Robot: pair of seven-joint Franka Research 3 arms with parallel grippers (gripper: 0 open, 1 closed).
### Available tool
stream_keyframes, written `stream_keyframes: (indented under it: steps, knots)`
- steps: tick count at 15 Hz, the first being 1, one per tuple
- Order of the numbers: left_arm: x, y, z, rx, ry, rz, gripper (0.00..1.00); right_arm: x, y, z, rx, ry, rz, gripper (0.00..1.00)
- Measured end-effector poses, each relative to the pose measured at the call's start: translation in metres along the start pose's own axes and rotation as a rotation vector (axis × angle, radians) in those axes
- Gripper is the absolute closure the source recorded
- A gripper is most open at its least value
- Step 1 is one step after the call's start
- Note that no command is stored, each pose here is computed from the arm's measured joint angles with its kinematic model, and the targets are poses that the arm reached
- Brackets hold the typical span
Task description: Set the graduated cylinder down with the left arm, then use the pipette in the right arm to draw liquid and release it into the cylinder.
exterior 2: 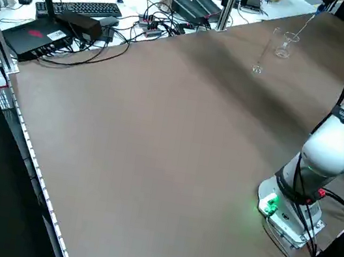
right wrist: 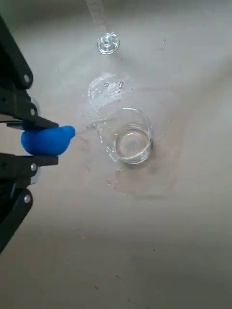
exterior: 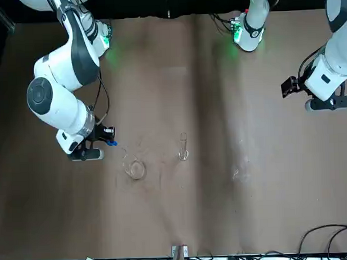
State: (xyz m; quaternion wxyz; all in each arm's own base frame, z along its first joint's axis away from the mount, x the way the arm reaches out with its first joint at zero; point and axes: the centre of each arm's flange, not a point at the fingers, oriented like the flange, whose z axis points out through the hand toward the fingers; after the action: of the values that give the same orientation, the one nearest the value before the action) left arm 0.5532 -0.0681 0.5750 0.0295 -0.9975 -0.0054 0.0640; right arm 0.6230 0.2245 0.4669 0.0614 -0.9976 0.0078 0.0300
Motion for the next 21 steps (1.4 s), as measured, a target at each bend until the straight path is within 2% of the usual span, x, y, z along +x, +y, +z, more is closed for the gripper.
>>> stream_keyframes:
  steps: [10,21]
  knots:
    - [0.005,0.001,0.002,-0.002,-0.001,0.011,0.00,-0.002,0.010,-0.015,0.001,-0.010,0.013,0.76]
    - [0.004,0.006,-0.001,-0.003,0.005,0.017,0.00,0.001,0.021,-0.042,0.109,0.004,0.063,0.76]
